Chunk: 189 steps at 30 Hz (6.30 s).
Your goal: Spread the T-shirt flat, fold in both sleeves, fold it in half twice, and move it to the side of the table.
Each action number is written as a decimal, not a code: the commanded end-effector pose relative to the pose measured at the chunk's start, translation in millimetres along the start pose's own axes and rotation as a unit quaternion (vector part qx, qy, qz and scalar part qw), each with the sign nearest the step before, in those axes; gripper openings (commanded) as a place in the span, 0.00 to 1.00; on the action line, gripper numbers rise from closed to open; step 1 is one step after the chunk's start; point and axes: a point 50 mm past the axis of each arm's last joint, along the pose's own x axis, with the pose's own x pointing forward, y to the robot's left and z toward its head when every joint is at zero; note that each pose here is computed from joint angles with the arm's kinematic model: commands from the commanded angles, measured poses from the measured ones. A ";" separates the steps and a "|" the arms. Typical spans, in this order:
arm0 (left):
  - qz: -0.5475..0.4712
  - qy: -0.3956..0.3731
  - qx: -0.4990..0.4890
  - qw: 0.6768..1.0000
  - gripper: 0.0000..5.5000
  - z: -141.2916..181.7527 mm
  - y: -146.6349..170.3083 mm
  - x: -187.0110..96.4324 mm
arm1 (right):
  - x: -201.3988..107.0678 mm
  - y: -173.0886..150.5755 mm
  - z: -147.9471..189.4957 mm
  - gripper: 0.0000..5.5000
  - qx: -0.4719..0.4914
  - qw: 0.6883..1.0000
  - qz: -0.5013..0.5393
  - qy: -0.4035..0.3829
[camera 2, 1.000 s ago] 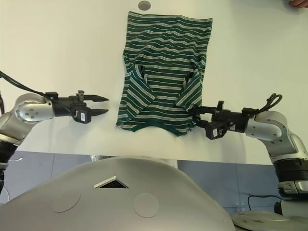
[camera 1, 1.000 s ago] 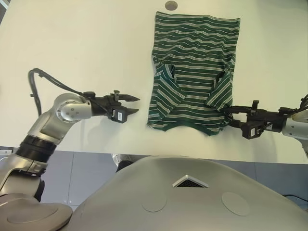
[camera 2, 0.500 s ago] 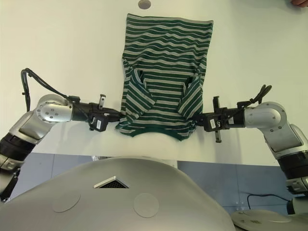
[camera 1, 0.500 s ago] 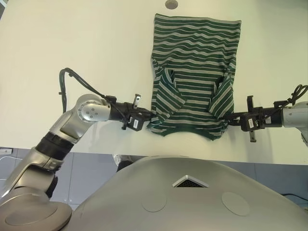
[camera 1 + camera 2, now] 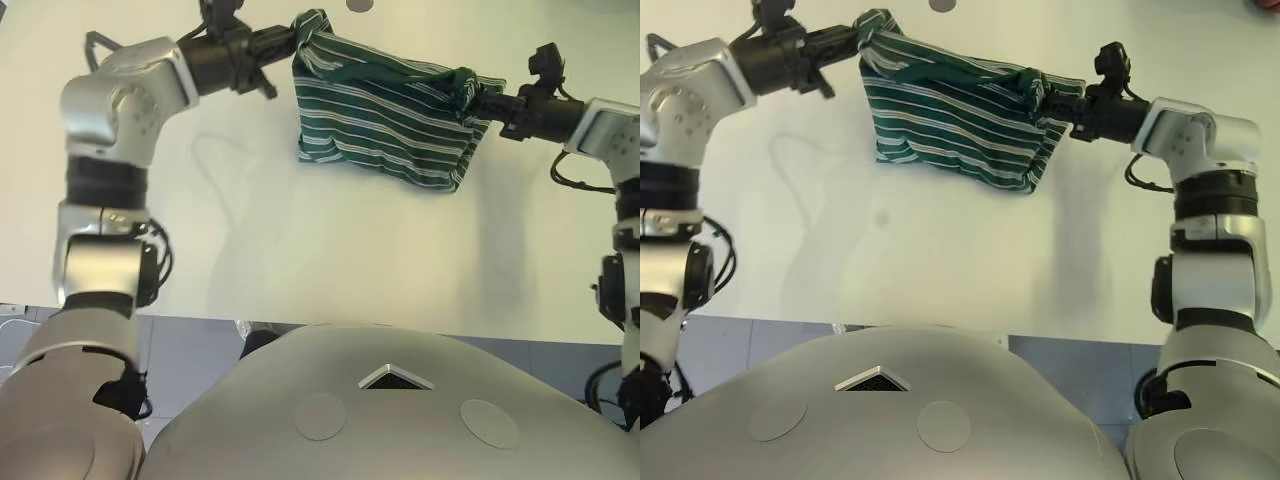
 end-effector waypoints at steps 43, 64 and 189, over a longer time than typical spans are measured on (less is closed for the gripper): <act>-0.033 0.149 0.205 0.967 0.01 -72.4 -64.1 29.5 | 21.0 -25.0 -34.0 0.08 -0.161 0.973 -0.157 -0.045; -0.009 0.137 0.193 0.972 0.01 -79.1 -59.9 29.6 | 4.1 2.0 14.5 0.08 -0.212 0.962 -0.079 0.156; -0.018 0.122 0.152 0.981 0.00 -76.4 -94.8 53.6 | 20.0 68.5 0.7 0.06 -0.650 0.740 -0.107 0.132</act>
